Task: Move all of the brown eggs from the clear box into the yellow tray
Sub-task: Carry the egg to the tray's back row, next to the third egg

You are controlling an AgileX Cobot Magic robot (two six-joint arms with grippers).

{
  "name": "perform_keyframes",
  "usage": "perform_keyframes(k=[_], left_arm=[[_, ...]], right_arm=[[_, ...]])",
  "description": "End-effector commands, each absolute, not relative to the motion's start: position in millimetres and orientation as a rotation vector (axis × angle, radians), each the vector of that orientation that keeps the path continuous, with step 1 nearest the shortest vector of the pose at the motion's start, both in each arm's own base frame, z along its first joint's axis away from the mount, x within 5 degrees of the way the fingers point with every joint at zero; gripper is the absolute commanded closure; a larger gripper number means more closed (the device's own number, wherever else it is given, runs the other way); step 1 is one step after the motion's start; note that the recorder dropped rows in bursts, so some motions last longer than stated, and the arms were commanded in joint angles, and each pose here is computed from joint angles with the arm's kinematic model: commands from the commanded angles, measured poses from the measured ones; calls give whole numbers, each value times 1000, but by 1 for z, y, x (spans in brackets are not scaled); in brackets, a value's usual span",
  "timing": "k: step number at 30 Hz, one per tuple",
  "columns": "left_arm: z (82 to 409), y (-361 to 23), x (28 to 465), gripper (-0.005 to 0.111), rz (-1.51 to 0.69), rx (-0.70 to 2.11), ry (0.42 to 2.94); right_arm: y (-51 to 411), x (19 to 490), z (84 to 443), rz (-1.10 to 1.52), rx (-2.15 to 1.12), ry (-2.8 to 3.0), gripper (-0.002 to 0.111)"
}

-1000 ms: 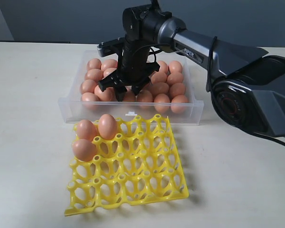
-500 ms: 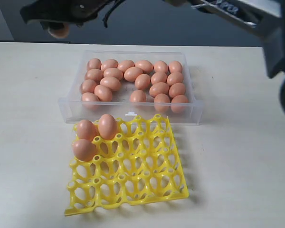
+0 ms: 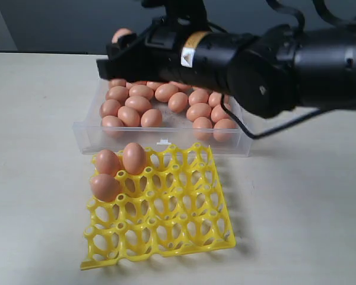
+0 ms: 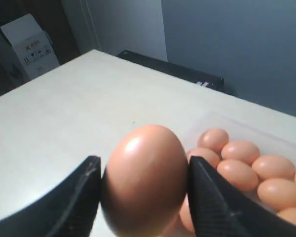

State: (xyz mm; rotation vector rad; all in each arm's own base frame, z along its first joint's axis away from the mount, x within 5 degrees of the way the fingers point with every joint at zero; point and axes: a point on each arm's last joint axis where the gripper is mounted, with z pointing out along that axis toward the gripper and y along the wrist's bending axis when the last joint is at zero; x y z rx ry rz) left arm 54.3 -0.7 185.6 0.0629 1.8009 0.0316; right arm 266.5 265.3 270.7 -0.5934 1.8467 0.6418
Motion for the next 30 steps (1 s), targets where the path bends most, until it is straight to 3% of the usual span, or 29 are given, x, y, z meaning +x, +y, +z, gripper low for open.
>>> perform_keyframes(k=[1,10,23,30], left_arm=[[185,0,54,106,34,58,1790],[185,0,54,106,34,58,1790],[185,0,54,106,34,58,1790],[185,0,54,106,34,58,1790]], right_arm=[[244,247,248,647,-583,1837,108],[223,228,211,621,-530,1827,108],[230,238,148,559,-516,2008,108],[232,241,137,579,-479,2006,108]])
